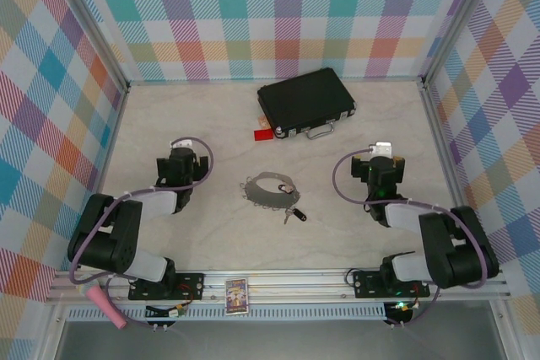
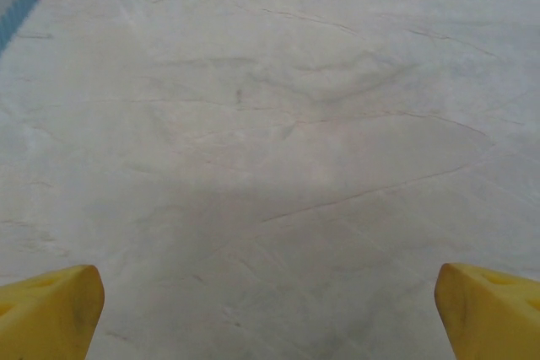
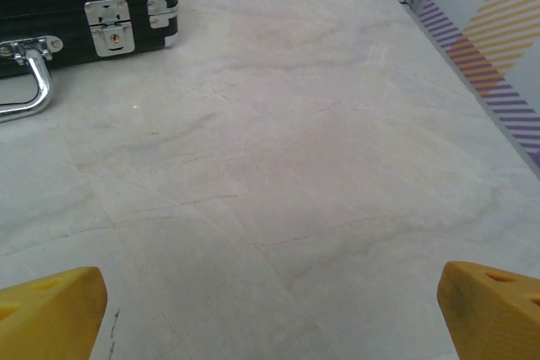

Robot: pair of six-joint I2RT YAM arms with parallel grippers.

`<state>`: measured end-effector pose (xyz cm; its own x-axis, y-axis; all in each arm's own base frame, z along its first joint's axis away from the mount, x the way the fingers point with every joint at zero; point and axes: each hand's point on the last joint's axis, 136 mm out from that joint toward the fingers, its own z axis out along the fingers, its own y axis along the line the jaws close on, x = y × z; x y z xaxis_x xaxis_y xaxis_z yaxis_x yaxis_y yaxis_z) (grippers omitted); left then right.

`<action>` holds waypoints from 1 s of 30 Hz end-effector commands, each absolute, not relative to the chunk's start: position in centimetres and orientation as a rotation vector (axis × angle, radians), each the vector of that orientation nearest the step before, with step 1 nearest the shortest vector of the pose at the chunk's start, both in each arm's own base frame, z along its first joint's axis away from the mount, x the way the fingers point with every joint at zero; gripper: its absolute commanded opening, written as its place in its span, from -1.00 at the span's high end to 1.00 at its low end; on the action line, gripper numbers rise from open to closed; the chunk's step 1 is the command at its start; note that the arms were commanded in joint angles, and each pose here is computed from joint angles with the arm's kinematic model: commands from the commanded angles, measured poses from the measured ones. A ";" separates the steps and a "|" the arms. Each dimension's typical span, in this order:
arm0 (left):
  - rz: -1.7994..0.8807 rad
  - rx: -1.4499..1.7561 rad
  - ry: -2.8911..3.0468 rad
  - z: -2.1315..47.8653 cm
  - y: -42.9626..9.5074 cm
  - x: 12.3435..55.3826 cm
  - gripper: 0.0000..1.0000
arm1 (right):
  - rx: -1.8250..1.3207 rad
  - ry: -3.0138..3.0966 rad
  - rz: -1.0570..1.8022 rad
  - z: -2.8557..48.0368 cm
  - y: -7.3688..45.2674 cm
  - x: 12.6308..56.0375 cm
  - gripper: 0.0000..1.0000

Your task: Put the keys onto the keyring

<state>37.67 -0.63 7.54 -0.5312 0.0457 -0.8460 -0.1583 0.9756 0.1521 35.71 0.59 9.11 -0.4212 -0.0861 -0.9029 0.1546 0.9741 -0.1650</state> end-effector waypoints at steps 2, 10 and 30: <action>0.051 -0.050 1.939 9.7 -2.0 39.5 -0.99 | 0.032 1.843 -0.116 12.2 1.6 37.9 -0.98; 0.003 -0.006 1.922 8.5 -2.6 39.5 -0.99 | -0.001 1.826 -0.025 10.1 2.0 38.3 -0.98; 0.005 -0.074 1.954 8.2 -1.4 40.0 -1.00 | 0.069 1.919 0.001 9.4 0.6 39.7 -0.98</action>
